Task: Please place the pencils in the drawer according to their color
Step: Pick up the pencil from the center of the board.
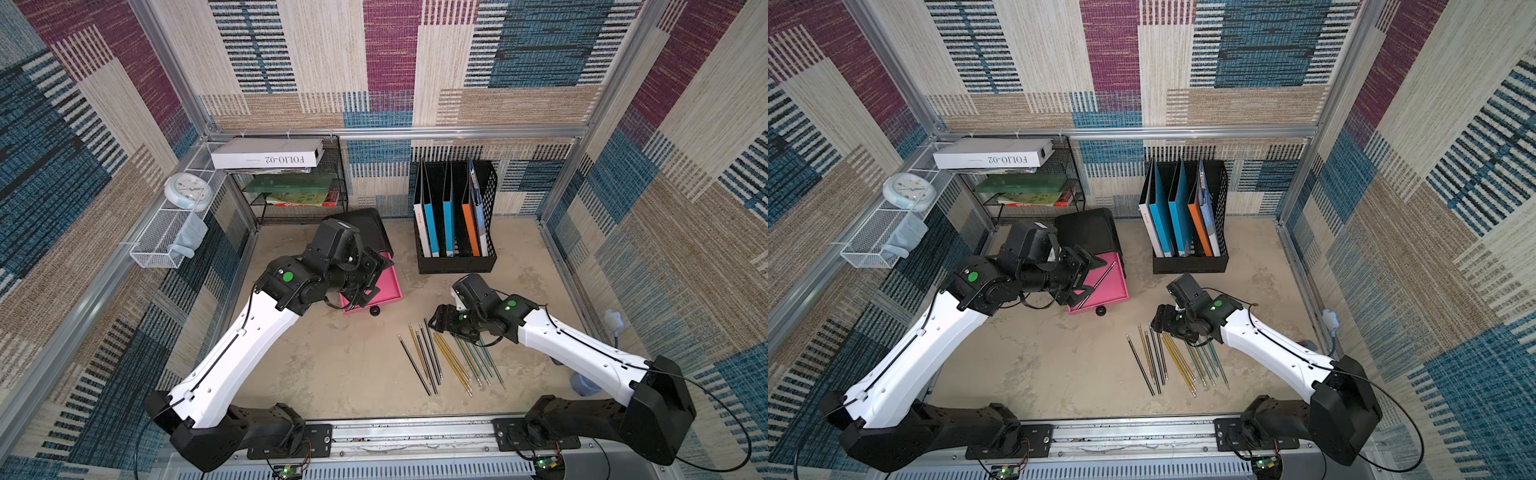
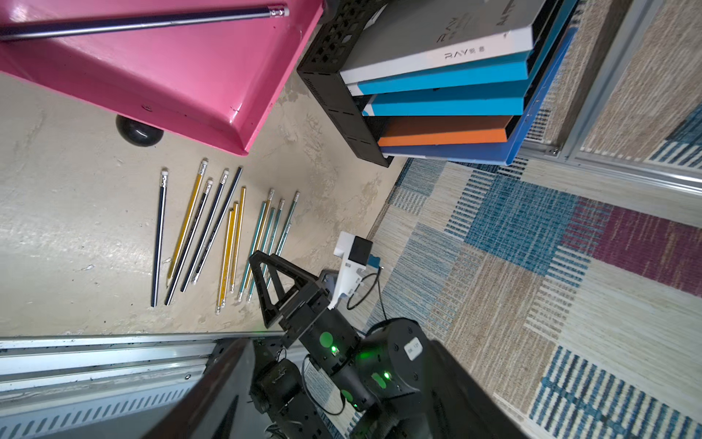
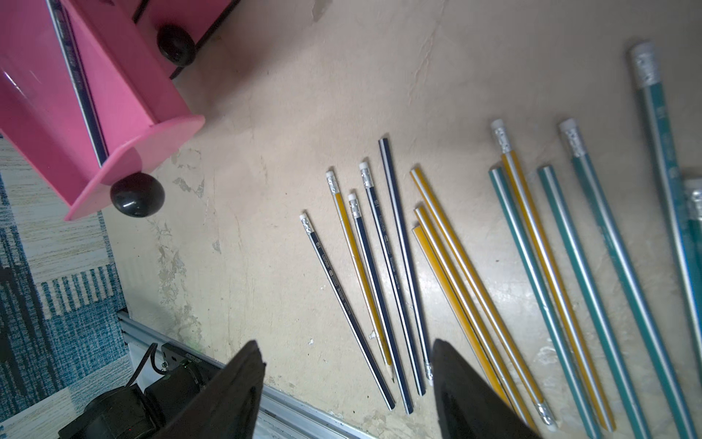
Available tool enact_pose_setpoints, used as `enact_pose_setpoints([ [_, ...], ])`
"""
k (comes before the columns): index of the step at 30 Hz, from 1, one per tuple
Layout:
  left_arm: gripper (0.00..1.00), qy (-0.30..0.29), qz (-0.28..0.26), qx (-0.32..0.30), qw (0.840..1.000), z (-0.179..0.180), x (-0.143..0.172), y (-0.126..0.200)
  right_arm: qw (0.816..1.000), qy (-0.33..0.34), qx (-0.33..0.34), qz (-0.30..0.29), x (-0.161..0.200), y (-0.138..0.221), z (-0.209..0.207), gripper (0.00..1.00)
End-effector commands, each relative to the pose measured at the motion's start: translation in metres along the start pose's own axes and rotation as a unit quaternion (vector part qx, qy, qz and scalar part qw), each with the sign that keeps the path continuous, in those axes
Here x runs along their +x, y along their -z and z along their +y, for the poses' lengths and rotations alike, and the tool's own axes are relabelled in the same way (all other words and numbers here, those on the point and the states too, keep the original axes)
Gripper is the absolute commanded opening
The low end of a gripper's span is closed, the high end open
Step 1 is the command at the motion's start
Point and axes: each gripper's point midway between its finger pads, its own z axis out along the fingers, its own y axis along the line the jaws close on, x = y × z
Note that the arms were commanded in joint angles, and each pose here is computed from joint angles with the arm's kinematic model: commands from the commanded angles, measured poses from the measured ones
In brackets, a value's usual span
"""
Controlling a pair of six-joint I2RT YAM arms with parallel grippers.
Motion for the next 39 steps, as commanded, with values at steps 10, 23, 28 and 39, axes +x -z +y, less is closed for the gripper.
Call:
enact_pose_setpoints([
  [10,0.68,-0.135,-0.051,-0.164,0.976,0.123,0.013,-0.036,0.997,0.058,-0.032,-0.048,-0.006,0.014,0.003,0.74],
  [23,0.71,-0.215,-0.095,-0.243,0.941,0.14,0.06,-0.1,0.996,0.066,-0.047,-0.031,0.014,0.009,-0.01,0.74],
  [28,0.72,-0.199,-0.111,-0.231,0.946,0.151,0.057,-0.127,0.996,0.061,-0.054,-0.031,0.016,0.009,-0.01,0.74],
  [39,0.72,-0.203,-0.083,-0.244,0.945,0.178,0.056,-0.182,0.997,0.05,-0.048,-0.025,0.018,0.002,-0.014,0.74],
])
